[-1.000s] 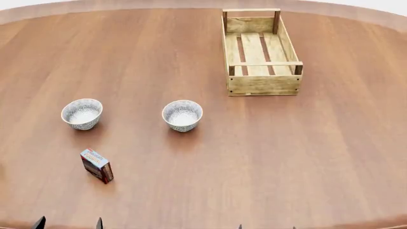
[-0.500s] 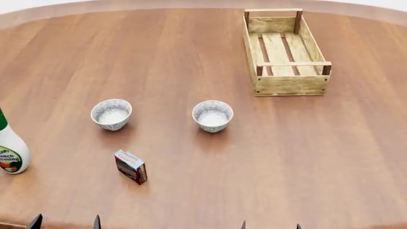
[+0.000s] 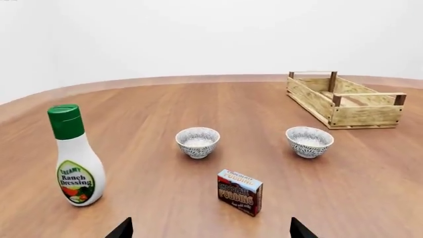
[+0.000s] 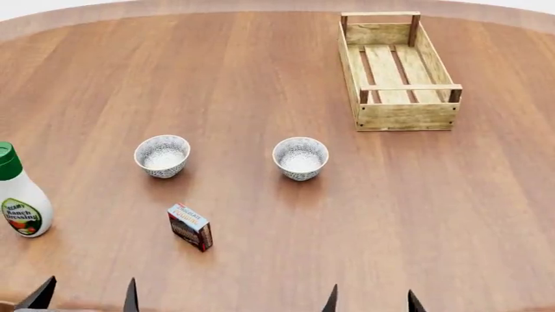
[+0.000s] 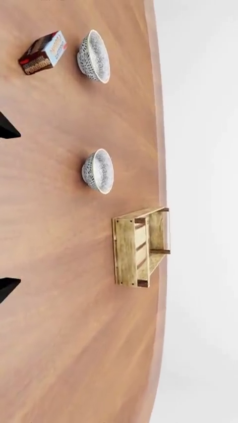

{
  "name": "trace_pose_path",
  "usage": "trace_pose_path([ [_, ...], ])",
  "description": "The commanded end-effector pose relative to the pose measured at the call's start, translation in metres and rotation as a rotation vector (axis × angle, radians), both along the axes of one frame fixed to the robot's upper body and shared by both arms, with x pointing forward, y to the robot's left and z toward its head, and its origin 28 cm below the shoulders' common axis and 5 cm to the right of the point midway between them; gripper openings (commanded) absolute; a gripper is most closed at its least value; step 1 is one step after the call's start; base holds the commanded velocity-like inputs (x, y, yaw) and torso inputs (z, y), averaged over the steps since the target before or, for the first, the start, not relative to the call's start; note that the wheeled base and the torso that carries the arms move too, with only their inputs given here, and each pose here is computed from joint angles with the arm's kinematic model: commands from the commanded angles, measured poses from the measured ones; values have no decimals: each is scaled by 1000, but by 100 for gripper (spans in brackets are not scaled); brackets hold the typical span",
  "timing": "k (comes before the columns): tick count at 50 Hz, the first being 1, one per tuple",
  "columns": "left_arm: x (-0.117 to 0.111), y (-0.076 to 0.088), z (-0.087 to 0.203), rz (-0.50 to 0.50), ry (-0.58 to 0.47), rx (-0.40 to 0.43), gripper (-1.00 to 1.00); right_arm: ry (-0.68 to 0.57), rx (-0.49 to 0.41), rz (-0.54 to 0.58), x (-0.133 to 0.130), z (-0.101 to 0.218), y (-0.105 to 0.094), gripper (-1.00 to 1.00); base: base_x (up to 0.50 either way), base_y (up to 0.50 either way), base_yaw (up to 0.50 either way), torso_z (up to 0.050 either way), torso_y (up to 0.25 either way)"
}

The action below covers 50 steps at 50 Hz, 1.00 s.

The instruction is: Stack the right bowl on the left bowl and place them in the tray.

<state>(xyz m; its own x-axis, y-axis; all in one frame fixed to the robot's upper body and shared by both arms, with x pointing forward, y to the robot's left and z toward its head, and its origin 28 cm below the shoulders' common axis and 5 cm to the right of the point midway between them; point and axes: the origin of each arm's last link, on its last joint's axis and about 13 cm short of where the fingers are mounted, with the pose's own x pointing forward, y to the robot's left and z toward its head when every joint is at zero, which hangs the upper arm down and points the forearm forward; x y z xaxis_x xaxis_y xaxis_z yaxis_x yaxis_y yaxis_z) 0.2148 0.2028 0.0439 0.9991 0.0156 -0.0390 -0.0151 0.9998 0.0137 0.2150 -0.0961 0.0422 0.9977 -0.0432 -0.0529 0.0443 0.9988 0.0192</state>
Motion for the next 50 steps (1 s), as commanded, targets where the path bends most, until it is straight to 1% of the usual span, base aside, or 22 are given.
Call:
trace_pose_path([
  [1,2,-1,61,-22,-26,35,100,-10,23,37,-2,70,-3,100,0,0,0,0,0],
  [2,2,-1,61,-22,-26,35,100,-10,23,37,-2,70,-3,100,0,0,0,0,0],
  [3,7,0,75,-29,-47,54,100,-30,11,43,-1,88,-2,100,0,0,0,0,0],
  [4,9,0,81,-32,-44,53,100,-47,8,42,-1,96,-3,100,0,0,0,0,0],
  [6,12,2,96,-28,-87,60,100,-82,15,49,0,108,-3,100,0,0,0,0,0],
  [8,14,2,103,-35,-107,37,100,-89,16,40,3,114,-3,100,0,0,0,0,0],
  [9,15,3,108,-28,-116,51,100,-107,22,33,5,121,-3,100,0,0,0,0,0],
  [11,16,3,120,-25,-144,63,100,-121,14,18,7,126,-4,100,0,0,0,0,0],
  [12,16,3,122,-16,-153,83,100,-124,16,16,8,128,-4,100,0,0,0,0,0],
  [13,16,3,127,-15,-166,71,100,-126,9,9,9,130,-4,100,0,0,0,0,0],
  [15,15,4,132,-2,-184,78,100,-133,-2,3,10,133,-4,100,0,0,0,0,0],
  [20,15,4,131,-4,-178,71,100,-153,1,-13,11,136,-4,100,0,0,0,0,0],
  [24,15,3,129,-7,-176,67,100,-158,11,-3,10,136,-4,100,0,0,0,0,0],
  [25,15,3,129,-8,-177,67,100,-176,19,15,9,136,-4,100,398,0,0,0,0],
  [28,16,4,128,-5,-176,70,100,-172,30,15,9,138,-4,100,500,0,0,0,0],
  [30,17,4,127,-3,-176,71,100,-179,23,3,10,138,-4,100,500,0,0,0,0],
  [50,15,5,123,5,-175,68,100,-174,23,10,11,136,-2,100,500,0,0,0,0],
])
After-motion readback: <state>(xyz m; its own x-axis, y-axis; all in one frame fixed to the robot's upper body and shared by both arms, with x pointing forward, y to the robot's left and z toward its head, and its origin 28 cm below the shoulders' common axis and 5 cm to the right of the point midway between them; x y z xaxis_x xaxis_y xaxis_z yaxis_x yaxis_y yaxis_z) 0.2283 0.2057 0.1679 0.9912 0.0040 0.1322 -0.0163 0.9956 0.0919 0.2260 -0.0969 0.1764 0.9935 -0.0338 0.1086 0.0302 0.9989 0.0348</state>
